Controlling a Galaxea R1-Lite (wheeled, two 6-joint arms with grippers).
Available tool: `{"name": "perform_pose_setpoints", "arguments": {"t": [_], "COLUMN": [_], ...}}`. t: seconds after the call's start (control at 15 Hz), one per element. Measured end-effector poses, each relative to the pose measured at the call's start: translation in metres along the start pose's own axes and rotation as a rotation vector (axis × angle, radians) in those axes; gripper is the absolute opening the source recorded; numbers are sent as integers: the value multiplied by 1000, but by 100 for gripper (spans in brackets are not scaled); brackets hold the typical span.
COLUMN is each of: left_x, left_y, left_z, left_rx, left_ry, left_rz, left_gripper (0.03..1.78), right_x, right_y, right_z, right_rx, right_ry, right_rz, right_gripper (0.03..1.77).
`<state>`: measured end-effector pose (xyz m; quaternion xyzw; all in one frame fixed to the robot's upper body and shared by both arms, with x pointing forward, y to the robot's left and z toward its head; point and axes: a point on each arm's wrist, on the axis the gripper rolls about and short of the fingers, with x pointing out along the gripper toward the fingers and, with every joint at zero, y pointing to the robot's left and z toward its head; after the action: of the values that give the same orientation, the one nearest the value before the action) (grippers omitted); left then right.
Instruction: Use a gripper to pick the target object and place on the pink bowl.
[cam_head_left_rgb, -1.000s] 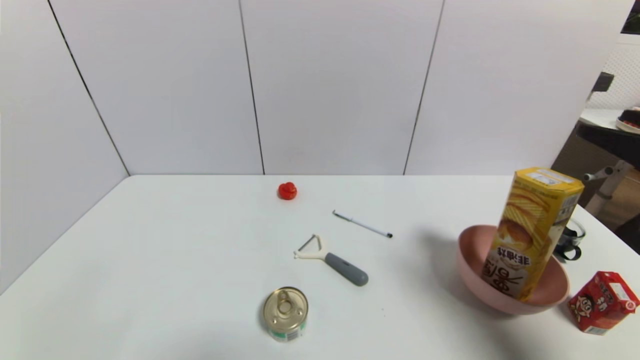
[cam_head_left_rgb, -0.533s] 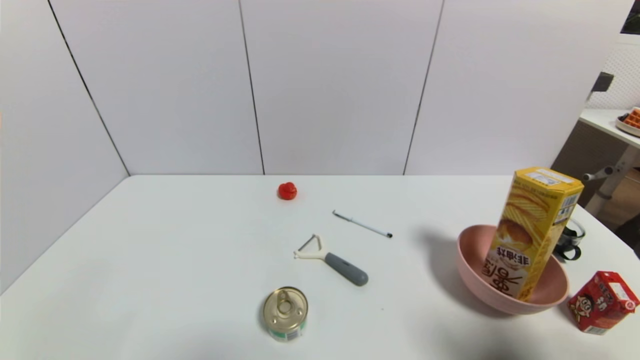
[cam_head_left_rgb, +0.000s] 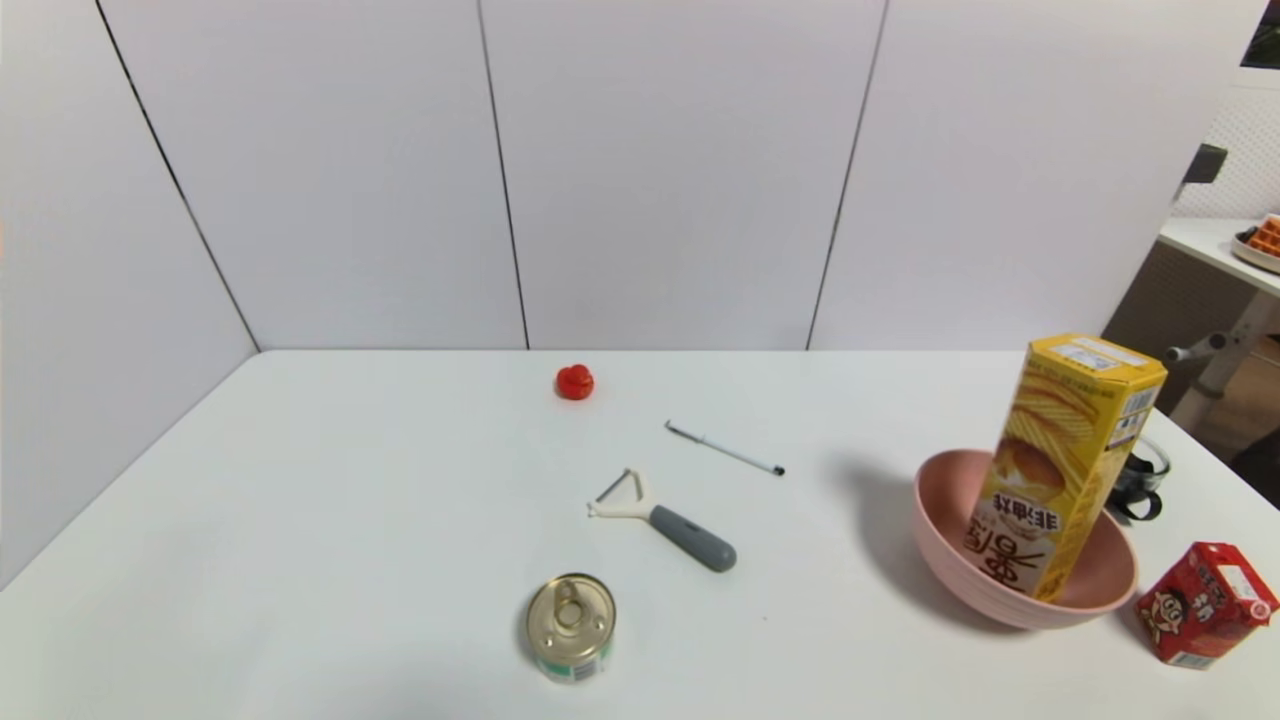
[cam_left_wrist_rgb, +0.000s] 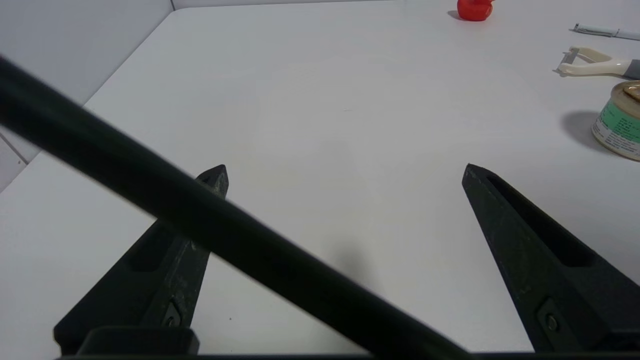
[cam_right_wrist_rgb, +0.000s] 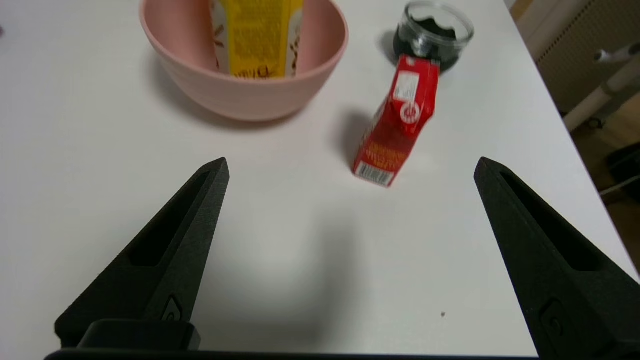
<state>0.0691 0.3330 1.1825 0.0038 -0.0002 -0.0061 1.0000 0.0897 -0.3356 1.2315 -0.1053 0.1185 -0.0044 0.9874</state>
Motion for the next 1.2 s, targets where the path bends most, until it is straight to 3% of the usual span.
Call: {"name": "perform_pose_setpoints", "arguments": {"t": [0.47, 0.87, 1.2], "left_x": [0, 0, 0], "left_y": [0, 0, 0], "left_z": [0, 0, 0], "left_rx": [0, 0, 0], "left_ry": [0, 0, 0], "left_rz": [0, 0, 0], "left_gripper": [169, 169, 169], "right_x": [0, -9, -11], "right_y": [7, 10, 10], "right_z": [-35, -51, -53], "right_rx": [24, 74, 103], "right_ry": [-10, -158, -187], "right_rz": [43, 32, 28], "right_gripper": [169, 169, 169]}}
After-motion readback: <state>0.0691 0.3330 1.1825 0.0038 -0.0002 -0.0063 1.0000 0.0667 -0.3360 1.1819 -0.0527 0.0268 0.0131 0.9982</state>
